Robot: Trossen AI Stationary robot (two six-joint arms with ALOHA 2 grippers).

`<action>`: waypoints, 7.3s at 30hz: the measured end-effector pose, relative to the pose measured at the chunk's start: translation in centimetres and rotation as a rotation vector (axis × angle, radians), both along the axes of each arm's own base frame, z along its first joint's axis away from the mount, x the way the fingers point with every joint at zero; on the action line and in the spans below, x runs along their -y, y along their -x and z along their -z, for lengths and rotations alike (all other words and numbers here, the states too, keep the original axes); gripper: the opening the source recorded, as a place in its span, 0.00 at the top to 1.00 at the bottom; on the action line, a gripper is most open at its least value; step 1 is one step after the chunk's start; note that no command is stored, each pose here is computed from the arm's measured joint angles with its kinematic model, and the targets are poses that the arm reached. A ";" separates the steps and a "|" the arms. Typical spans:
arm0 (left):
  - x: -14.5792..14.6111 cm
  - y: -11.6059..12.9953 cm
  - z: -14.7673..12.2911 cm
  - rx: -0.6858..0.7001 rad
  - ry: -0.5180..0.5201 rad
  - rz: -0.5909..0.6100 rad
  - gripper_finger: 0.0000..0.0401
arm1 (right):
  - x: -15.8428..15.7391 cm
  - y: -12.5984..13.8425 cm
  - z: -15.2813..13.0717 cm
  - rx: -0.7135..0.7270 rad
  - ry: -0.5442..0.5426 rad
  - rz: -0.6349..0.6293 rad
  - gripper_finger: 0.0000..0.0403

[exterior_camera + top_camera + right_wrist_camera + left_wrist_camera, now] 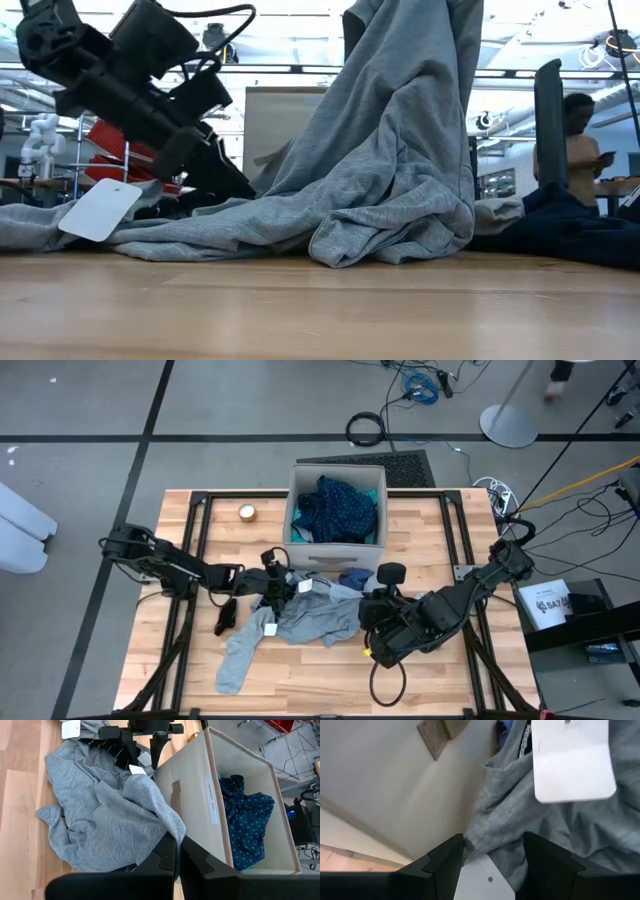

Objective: Sort clothes
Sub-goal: Put the gray shirt into the laundry organizer

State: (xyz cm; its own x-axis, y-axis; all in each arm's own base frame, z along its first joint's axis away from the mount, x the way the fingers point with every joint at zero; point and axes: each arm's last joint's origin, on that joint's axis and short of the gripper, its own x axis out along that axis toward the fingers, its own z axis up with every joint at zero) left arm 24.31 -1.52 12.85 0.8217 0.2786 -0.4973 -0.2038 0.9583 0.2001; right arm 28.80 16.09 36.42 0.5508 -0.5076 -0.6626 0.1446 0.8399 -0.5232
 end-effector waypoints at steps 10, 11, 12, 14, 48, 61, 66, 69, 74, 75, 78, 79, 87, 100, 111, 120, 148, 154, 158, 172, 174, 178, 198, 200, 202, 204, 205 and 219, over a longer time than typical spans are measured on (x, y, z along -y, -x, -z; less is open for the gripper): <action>0.0 -0.3 -0.3 0.008 0.003 0.001 0.62 | 0.3 -0.2 0.0 0.002 -0.001 0.010 1.00; 0.0 -0.3 -0.3 0.007 0.003 0.001 0.66 | 0.3 -0.2 0.0 0.002 -0.001 0.010 1.00; 0.0 -0.3 -0.3 0.003 0.002 0.001 0.70 | 0.3 -0.2 0.0 0.001 -0.001 0.010 1.00; 0.0 -0.2 -0.2 -0.009 0.001 0.001 0.80 | 0.3 -0.2 0.0 0.001 -0.001 0.009 1.00; 2.0 5.7 -21.9 0.748 -0.100 0.127 0.99 | 3.2 5.2 -7.4 0.438 0.252 0.129 1.00; 1.3 8.3 -30.9 1.006 -0.104 0.087 1.00 | 5.9 6.5 -15.1 0.667 0.306 0.155 1.00; 1.0 9.6 -33.6 1.087 -0.124 0.091 1.00 | 7.4 7.3 -18.5 0.819 0.289 0.078 1.00; 0.7 10.4 -35.4 1.150 -0.124 0.104 1.00 | 8.5 8.0 -20.2 0.926 0.305 0.033 1.00; 0.4 11.2 -38.4 1.248 -0.134 0.145 1.00 | 10.0 9.0 -22.2 1.125 0.330 -0.093 1.00; 0.3 11.3 -38.9 1.267 -0.136 0.150 1.00 | 10.2 9.1 -22.5 1.162 0.333 -0.123 1.00; 0.3 11.4 -40.8 1.335 -0.152 0.187 1.00 | 10.7 9.2 -23.2 1.284 0.332 -0.213 1.00; 0.3 11.3 -41.5 1.353 -0.157 0.198 1.00 | 10.9 9.3 -23.4 1.322 0.327 -0.242 1.00; 1.3 9.1 -44.6 1.396 -0.085 0.435 1.00 | 10.9 9.1 -23.4 1.412 0.180 -0.343 1.00; 4.4 7.0 -43.8 1.263 0.006 0.644 1.00 | 5.8 10.1 -21.9 1.257 -0.024 -0.506 1.00; 9.7 4.5 -40.3 0.919 0.106 0.852 1.00 | -0.5 11.3 -16.3 0.839 -0.293 -0.473 1.00; 17.2 1.4 -35.7 0.677 0.178 1.012 1.00 | -10.3 11.1 -11.2 0.686 -0.325 -0.612 1.00; 18.6 3.0 -26.9 0.012 -0.105 0.253 1.00 | -5.8 3.0 -3.5 0.341 -0.150 -0.226 1.00; 16.7 3.9 -24.0 -0.159 -0.091 0.069 1.00 | -2.1 -0.3 0.3 0.187 -0.189 -0.150 1.00; 16.6 4.0 -21.1 -0.214 -0.102 0.017 1.00 | 0.2 -2.5 4.5 0.106 -0.267 -0.127 1.00; 17.5 2.5 -12.5 -0.288 0.127 0.159 1.00 | 3.7 -2.9 16.1 -0.091 -0.708 -0.197 1.00; 17.9 2.1 -12.3 -0.261 0.173 0.223 1.00 | 3.0 -2.4 16.8 -0.114 -0.770 -0.212 1.00; 18.6 1.8 -12.2 -0.244 0.250 0.336 1.00 | 1.2 -1.5 17.3 -0.112 -0.834 -0.218 1.00; 20.7 -0.8 -6.9 -0.357 0.402 0.370 0.86 | -3.3 -1.2 20.9 -0.163 -1.001 -0.172 0.98; 20.7 -0.8 -6.9 -0.362 0.408 0.374 0.78 | -3.6 -1.1 21.1 -0.170 -0.998 -0.177 0.95; 20.7 -0.9 -7.0 -0.363 0.411 0.374 0.69 | -3.9 -0.9 21.1 -0.175 -0.990 -0.195 0.90; 20.7 -0.9 -7.0 -0.362 0.412 0.372 0.60 | -4.3 -0.7 21.1 -0.179 -0.978 -0.224 0.85; 20.7 -0.9 -7.0 -0.361 0.415 0.372 0.55 | -4.5 -0.5 21.1 -0.184 -0.971 -0.239 0.81; 19.2 0.4 -12.5 -0.342 0.679 0.602 0.39 | -6.0 0.0 23.1 -0.170 -0.873 -0.239 0.41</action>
